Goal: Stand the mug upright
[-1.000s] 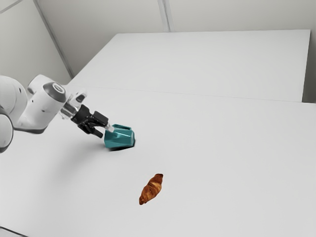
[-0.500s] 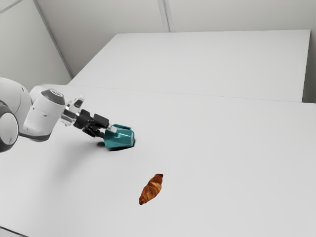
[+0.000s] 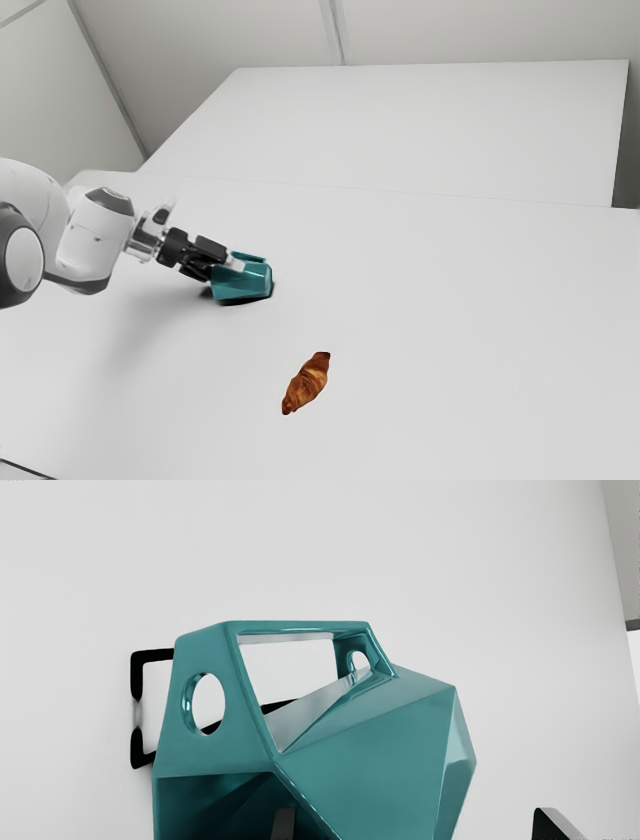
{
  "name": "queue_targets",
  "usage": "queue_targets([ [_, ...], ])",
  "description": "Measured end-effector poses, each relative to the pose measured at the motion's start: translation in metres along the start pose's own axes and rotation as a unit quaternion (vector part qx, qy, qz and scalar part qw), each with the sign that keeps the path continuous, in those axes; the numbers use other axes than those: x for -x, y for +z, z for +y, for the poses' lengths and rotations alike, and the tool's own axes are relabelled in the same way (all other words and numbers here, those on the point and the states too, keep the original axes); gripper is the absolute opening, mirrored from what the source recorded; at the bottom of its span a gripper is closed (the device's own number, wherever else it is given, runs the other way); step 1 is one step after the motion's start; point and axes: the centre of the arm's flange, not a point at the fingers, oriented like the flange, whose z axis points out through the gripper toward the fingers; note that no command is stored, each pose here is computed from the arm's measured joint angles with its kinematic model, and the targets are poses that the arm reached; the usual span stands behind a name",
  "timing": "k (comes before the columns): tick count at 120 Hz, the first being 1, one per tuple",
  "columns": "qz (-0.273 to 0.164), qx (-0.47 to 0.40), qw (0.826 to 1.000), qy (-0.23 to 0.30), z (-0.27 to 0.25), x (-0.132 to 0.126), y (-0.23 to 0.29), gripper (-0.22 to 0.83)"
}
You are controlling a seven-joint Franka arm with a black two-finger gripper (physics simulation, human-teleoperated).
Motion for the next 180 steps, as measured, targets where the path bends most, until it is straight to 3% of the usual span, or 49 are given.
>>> queue_targets([
  [92, 0.018, 0.017, 0.999, 0.039, 0.017, -0.009, 0.004, -0.09],
  [125, 0.026, 0.021, 0.994, 0.107, 0.081, -0.032, -0.004, -0.15],
  [137, -0.008, -0.011, 0.987, 0.157, 0.121, -0.041, -0.004, -0.16],
  [149, -0.072, -0.069, 0.973, 0.207, 0.150, -0.043, 0.004, -0.16],
  [163, -0.144, -0.153, 0.945, 0.251, 0.160, -0.044, 0.011, -0.17],
  [180, -0.198, -0.233, 0.910, 0.280, 0.163, -0.048, 0.012, -0.17],
])
